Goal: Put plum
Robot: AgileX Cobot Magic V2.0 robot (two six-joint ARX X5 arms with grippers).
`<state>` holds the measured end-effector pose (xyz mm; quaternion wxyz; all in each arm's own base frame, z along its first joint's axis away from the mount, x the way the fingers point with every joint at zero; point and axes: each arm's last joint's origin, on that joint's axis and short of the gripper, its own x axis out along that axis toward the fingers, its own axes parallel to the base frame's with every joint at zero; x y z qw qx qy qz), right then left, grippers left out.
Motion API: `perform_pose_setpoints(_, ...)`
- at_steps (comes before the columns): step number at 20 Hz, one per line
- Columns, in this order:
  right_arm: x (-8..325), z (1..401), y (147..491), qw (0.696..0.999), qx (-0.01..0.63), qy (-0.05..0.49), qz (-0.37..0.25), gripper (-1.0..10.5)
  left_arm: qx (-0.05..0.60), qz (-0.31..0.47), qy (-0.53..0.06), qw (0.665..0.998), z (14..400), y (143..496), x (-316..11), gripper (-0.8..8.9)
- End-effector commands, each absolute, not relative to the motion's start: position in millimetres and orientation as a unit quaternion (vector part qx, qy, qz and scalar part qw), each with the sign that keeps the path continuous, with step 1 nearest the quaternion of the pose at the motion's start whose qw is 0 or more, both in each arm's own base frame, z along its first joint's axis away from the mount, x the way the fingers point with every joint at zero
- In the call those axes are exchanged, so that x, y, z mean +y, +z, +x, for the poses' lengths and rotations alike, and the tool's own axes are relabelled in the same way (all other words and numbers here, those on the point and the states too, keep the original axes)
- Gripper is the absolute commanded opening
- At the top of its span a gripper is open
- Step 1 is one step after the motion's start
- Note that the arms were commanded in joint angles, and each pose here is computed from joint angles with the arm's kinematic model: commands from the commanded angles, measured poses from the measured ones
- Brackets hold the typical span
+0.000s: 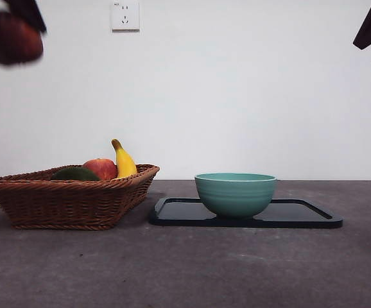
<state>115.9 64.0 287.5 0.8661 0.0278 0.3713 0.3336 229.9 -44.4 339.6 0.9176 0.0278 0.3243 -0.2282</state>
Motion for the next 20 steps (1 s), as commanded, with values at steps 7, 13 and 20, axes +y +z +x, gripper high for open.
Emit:
perform_pose_setpoints(7,65,117,289,0.866,0.366,0.339,0.024,2.1,0.317,0.016,-0.227,0.921,273,250,-52,1.74)
perform_pose_setpoints(13,65,116,289,0.866,0.366,0.339,0.024,2.1,0.345,0.021,-0.235,0.908,306,203,-67,1.74)
perform_pose_setpoints(20,65,117,289,0.867,0.366,0.338,0.024,2.1,0.353,0.023,-0.238,0.904,315,186,-71,1.87)
